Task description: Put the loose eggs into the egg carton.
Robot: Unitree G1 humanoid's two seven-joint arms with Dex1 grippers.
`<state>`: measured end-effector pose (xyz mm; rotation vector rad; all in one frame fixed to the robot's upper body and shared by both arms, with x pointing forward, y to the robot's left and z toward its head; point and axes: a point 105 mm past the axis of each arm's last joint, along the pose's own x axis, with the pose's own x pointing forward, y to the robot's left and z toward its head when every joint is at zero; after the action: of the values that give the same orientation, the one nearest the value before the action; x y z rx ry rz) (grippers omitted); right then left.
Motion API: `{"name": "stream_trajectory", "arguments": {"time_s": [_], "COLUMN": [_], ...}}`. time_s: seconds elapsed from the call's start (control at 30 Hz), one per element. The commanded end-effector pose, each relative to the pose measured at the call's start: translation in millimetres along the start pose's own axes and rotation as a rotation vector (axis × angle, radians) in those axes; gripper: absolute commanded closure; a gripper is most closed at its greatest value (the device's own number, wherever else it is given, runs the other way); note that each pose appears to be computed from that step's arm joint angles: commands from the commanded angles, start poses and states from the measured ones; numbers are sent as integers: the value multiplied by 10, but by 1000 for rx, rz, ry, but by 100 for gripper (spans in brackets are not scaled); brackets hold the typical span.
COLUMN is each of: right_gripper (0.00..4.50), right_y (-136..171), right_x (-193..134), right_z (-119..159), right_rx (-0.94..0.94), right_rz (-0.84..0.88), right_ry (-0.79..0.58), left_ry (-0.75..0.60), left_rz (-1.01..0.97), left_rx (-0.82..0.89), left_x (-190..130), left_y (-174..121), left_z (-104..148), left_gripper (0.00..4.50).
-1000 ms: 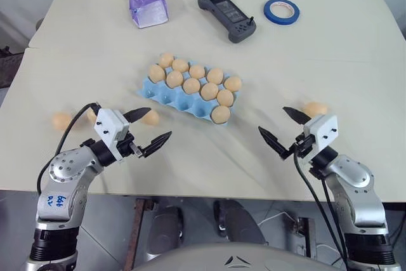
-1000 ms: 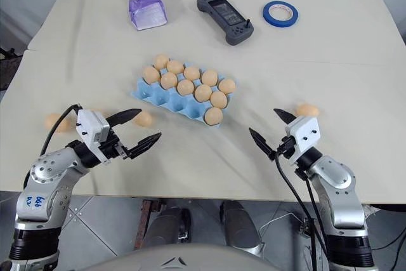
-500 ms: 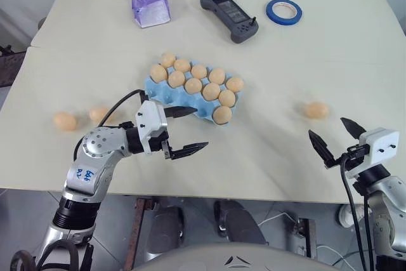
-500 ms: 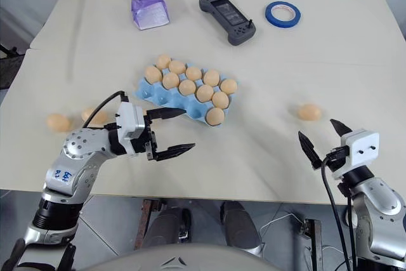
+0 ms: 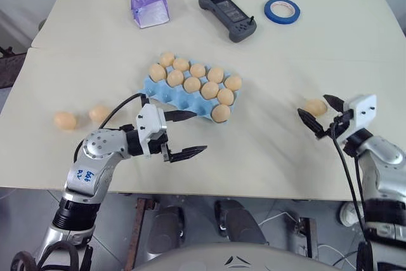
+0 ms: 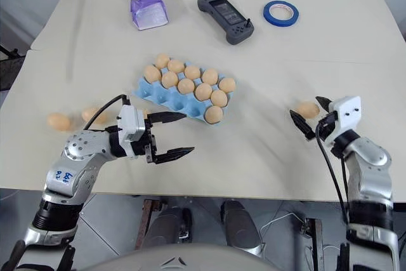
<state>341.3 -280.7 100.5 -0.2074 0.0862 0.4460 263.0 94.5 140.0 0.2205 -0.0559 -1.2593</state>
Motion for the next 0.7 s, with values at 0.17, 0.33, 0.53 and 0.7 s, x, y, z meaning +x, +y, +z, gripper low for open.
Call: {"name": "stream_trajectory", "arguments": {"time_s": [0.17,0.33,0.53,0.7], "right_gripper": [199,235,235,235], "right_y": [-21,364,1374,1802], "right_x": [148,317,567,727], "right_z": [59,479,1195,1327], "right_rx": [-35,-48,9,41], "right_rz": [65,220,516,591], "right_ry": [-26,-156,-320,-305], "left_ry": [-24,-35,36,77], "left_rz": [59,196,481,567], "left_rx": [39,9,-41,-51], "left_x": [-79,-261,-866,-1098], "left_y": [-10,86,195,186], "left_z": [133,143,-21,-99], "left_gripper": [0,0,0,0]}}
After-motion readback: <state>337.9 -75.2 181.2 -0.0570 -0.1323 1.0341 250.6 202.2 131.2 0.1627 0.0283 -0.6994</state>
